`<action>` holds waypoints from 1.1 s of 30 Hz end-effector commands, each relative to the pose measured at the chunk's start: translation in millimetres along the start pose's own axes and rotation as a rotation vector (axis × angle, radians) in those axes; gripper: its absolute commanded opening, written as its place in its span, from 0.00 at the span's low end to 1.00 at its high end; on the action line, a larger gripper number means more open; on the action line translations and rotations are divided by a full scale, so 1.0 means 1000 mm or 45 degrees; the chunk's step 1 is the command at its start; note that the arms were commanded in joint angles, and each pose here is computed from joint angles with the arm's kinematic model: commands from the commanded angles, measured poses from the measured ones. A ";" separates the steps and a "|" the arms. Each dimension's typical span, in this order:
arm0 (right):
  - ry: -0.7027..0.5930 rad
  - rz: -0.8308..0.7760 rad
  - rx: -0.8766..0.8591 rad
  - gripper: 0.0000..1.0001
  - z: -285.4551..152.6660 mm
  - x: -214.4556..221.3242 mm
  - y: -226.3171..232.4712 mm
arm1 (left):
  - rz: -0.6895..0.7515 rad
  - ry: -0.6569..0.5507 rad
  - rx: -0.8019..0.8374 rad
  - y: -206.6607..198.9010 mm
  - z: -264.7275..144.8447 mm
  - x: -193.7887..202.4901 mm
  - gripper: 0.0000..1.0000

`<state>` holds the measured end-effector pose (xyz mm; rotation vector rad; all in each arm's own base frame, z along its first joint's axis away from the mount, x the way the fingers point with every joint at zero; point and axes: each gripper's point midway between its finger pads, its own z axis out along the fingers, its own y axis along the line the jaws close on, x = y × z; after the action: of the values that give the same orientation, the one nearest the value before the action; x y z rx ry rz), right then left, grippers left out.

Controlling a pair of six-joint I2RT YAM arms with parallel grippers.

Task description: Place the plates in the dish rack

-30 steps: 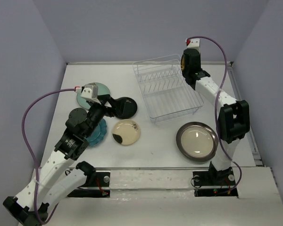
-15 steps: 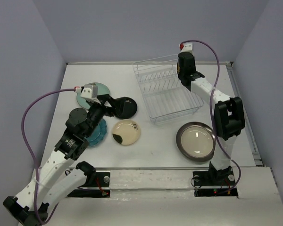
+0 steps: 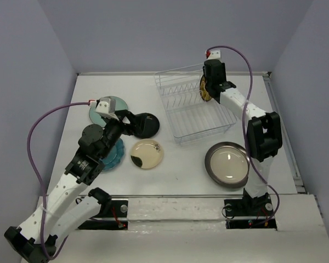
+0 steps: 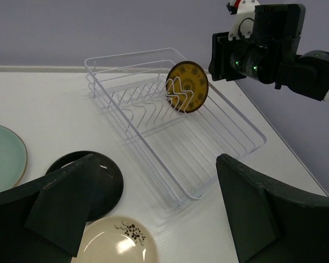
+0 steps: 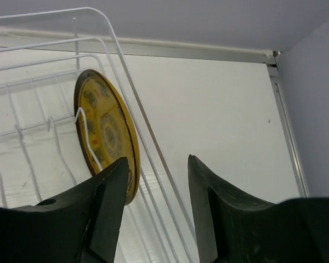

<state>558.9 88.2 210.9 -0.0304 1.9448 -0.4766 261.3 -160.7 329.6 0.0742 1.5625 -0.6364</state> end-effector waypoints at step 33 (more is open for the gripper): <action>0.416 1.331 -1.118 0.52 -0.340 0.180 0.252 | 0.010 -0.108 0.041 -0.007 -0.007 -0.022 0.99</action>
<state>215.3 363.9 58.6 0.3339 2.1395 0.9728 257.9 -152.4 338.5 0.0664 1.5267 -0.6112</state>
